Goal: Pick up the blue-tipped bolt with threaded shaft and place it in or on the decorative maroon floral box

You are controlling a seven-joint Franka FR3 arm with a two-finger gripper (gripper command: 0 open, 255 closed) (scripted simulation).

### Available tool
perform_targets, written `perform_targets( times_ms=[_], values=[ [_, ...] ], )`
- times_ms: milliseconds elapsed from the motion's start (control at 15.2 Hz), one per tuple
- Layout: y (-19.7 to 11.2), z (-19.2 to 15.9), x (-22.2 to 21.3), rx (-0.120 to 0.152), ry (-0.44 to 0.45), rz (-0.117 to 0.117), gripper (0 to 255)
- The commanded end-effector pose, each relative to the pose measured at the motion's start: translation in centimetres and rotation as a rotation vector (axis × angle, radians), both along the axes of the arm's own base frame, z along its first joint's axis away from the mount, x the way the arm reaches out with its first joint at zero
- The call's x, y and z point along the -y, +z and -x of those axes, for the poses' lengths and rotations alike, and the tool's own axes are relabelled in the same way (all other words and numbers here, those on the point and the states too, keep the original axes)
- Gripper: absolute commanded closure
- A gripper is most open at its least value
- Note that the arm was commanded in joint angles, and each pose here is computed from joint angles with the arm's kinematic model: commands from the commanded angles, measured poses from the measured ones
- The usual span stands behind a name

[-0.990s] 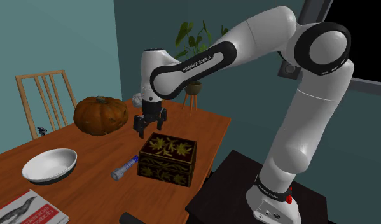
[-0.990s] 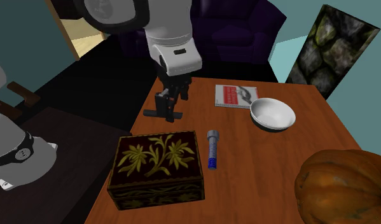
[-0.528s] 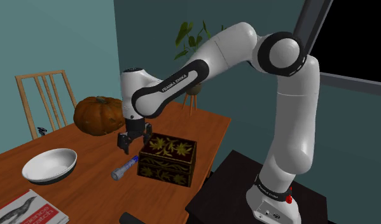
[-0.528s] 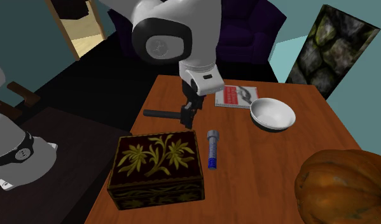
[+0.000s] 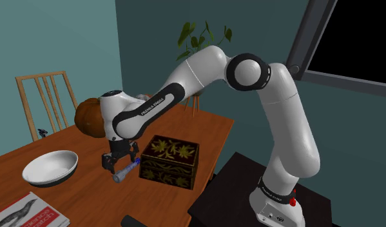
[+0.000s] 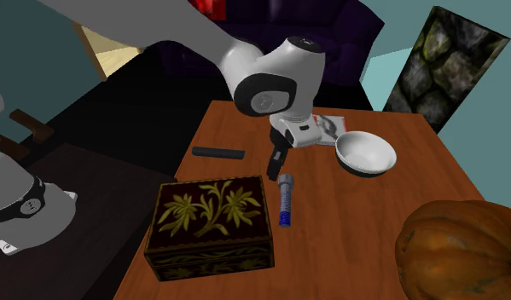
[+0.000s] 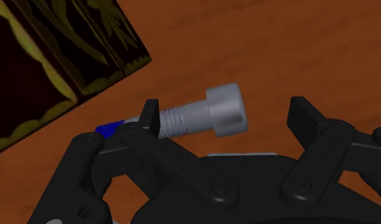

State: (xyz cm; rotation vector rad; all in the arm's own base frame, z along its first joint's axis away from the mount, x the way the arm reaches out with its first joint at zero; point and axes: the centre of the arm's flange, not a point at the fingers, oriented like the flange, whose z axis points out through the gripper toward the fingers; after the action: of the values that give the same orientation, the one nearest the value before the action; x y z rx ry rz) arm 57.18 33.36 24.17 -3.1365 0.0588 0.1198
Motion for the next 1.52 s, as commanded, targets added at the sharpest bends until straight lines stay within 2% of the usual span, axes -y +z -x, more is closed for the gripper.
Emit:
perform_targets(
  times_ms=[0, 528, 990, 1056, 1452],
  values=[
    [-1.5, -0.7, -0.9, -0.008, 0.001, 0.004, 0],
    [-5.5, -0.4, -0.9, -0.008, 0.001, 0.004, 0],
    [-5.5, -0.4, -0.9, -0.008, 0.001, 0.004, 0],
    [-5.5, -0.4, -0.9, -0.008, 0.001, 0.004, 255],
    [-5.5, -0.4, -0.9, -0.008, 0.001, 0.004, 255]
  ],
)
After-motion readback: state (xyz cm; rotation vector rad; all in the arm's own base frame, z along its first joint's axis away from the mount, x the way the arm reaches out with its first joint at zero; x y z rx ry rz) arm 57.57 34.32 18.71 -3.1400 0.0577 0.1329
